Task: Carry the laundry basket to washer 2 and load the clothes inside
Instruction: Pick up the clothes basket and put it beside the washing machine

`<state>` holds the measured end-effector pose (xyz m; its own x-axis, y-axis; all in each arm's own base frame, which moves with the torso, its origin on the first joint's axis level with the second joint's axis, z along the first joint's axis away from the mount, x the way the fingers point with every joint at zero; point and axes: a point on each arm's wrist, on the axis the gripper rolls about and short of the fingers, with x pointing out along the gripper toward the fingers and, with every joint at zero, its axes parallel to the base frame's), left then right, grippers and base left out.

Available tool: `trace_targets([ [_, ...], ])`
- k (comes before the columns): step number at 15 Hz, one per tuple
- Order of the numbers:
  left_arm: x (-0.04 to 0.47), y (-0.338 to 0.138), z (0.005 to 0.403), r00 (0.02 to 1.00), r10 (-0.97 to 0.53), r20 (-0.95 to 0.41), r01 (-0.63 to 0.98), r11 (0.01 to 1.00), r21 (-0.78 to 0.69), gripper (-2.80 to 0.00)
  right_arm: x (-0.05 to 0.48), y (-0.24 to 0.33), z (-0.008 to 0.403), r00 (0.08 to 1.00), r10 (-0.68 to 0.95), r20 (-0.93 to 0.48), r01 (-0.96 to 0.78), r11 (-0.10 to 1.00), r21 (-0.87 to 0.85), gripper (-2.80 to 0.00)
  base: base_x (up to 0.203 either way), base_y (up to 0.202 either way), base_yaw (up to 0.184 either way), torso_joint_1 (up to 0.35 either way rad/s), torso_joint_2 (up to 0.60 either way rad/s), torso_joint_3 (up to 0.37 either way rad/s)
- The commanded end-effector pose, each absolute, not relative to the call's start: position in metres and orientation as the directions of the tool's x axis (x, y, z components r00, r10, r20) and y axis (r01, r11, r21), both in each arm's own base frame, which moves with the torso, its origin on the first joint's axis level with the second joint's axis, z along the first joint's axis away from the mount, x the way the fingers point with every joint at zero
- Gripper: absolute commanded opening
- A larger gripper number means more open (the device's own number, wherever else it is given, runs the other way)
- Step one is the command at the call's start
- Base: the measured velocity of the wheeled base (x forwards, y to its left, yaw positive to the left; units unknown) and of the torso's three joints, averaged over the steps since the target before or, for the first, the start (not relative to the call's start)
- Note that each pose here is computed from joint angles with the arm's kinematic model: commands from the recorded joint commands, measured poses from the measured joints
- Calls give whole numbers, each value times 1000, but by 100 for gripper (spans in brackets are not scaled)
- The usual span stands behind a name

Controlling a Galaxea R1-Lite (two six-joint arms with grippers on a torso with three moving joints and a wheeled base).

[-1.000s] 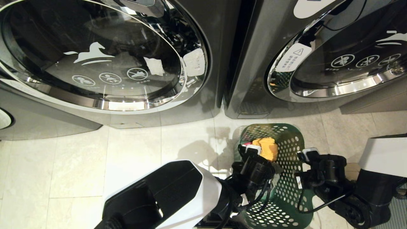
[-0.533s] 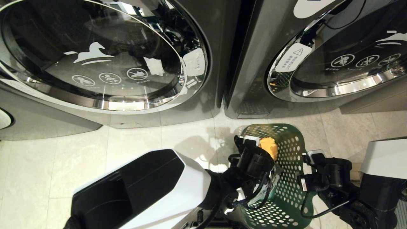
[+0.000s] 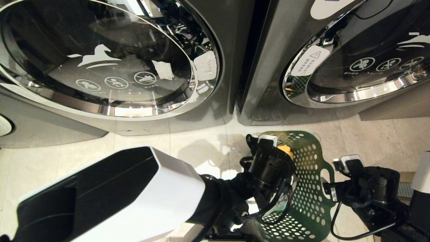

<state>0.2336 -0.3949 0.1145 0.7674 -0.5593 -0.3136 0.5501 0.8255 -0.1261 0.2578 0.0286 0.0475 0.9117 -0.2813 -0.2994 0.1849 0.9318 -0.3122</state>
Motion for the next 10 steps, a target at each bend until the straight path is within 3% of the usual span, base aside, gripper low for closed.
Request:
trace_targets([
  [1,225,-379,140,776,-564,-282,548,824,-142,-280,248,29,68,934,-273,-230,202,936,-288,-276,0,0,0,0,0,0],
  [6,223,-348,144,818,-487,-307,477,872,-112,-280,234,32,86,957,-229,-176,180,949,-260,-280,0,0,0,0,0,0],
  [10,232,-289,157,873,-371,-317,359,928,-97,-280,214,52,87,979,9,-202,-55,973,-223,-280,0,0,0,0,0,0],
])
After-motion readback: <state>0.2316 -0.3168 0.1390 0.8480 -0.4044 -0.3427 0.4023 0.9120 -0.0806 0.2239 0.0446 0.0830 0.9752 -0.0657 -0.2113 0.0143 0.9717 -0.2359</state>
